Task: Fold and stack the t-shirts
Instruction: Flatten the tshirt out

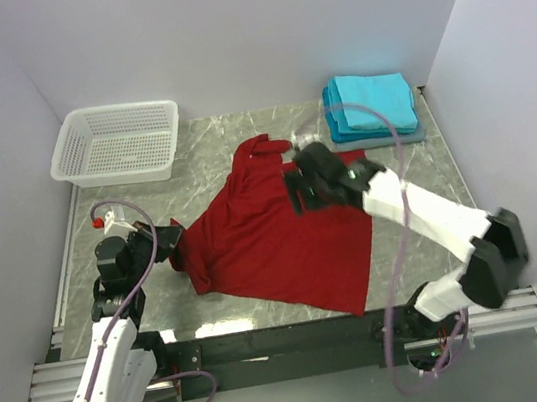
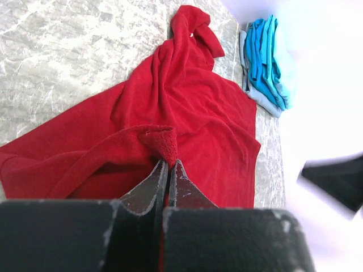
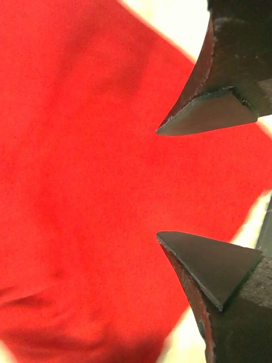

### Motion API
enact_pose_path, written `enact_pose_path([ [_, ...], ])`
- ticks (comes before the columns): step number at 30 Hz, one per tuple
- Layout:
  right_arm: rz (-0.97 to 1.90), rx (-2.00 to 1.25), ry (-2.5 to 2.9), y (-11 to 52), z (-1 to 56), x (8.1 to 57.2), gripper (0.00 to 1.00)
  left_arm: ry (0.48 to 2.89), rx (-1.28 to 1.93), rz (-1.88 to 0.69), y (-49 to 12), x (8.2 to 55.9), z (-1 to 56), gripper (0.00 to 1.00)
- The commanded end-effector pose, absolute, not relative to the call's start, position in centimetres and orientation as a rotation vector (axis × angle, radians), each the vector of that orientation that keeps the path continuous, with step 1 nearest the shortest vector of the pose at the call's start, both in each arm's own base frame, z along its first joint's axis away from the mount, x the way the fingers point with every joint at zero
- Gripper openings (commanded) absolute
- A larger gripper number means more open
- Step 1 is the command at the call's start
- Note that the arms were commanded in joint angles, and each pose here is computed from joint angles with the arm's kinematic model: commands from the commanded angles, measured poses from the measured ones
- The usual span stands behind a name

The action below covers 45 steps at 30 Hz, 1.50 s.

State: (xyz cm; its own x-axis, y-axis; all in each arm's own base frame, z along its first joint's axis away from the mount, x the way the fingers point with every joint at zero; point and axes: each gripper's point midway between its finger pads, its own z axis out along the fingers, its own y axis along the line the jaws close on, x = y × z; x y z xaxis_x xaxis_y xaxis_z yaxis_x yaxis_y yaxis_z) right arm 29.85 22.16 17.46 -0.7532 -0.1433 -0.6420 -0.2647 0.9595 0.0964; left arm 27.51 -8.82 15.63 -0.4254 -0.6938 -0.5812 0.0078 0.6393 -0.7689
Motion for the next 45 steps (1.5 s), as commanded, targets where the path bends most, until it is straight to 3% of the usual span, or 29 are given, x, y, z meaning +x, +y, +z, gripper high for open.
enact_pose_path([
  [1,0.141,-0.327,2.657,19.0,11.6,21.4,0.75,1.759,-0.484,-0.884,-8.9,28.4,18.9,0.01],
  [7,0.202,-0.431,2.885,17.5,6.8,10.4,0.74,1.769,-0.555,-0.851,-8.2,28.6,18.2,0.01],
  [9,0.202,-0.423,2.919,17.3,5.5,8.7,0.73,1.772,-0.566,-0.845,-8.1,28.6,18.0,0.01],
  [20,-0.021,-0.467,2.984,14.8,1.1,6.2,0.65,1.797,-0.610,-0.821,-7.7,28.3,16.9,0.01],
  [22,-0.054,-0.476,2.987,14.4,0.4,6.3,0.54,1.793,-0.619,-0.815,-7.5,28.2,16.9,0.01],
  [24,-0.090,-0.468,2.988,14.3,0.1,6.4,0.35,1.796,-0.624,-0.814,-7.5,28.1,16.9,0.01],
  [27,-0.130,-0.428,2.967,14.0,0.1,6.9,0.22,1.790,-0.631,-0.801,-7.2,28.0,17.0,0.01],
  [28,-0.146,-0.405,2.949,13.8,0.2,7.5,0.15,1.785,-0.633,-0.796,-7.1,28.0,17.0,0.01],
  [29,-0.160,-0.358,2.941,13.6,0.4,7.8,0.00,1.783,-0.638,-0.786,-7.0,28.0,17.0,0.01],
  [34,-0.084,-0.174,2.808,14.0,3.7,11.6,0.00,1.754,-0.637,-0.790,-6.9,28.6,18.2,0.01],
  [37,-0.007,-0.019,2.637,13.7,7.0,17.0,0.00,1.707,-0.649,-0.809,-6.8,29.6,19.5,0.01],
  [45,0.031,0.181,2.164,11.0,21.9,30.7,0.00,1.540,-0.555,-0.802,-6.4,34.9,29.7,0.01],
])
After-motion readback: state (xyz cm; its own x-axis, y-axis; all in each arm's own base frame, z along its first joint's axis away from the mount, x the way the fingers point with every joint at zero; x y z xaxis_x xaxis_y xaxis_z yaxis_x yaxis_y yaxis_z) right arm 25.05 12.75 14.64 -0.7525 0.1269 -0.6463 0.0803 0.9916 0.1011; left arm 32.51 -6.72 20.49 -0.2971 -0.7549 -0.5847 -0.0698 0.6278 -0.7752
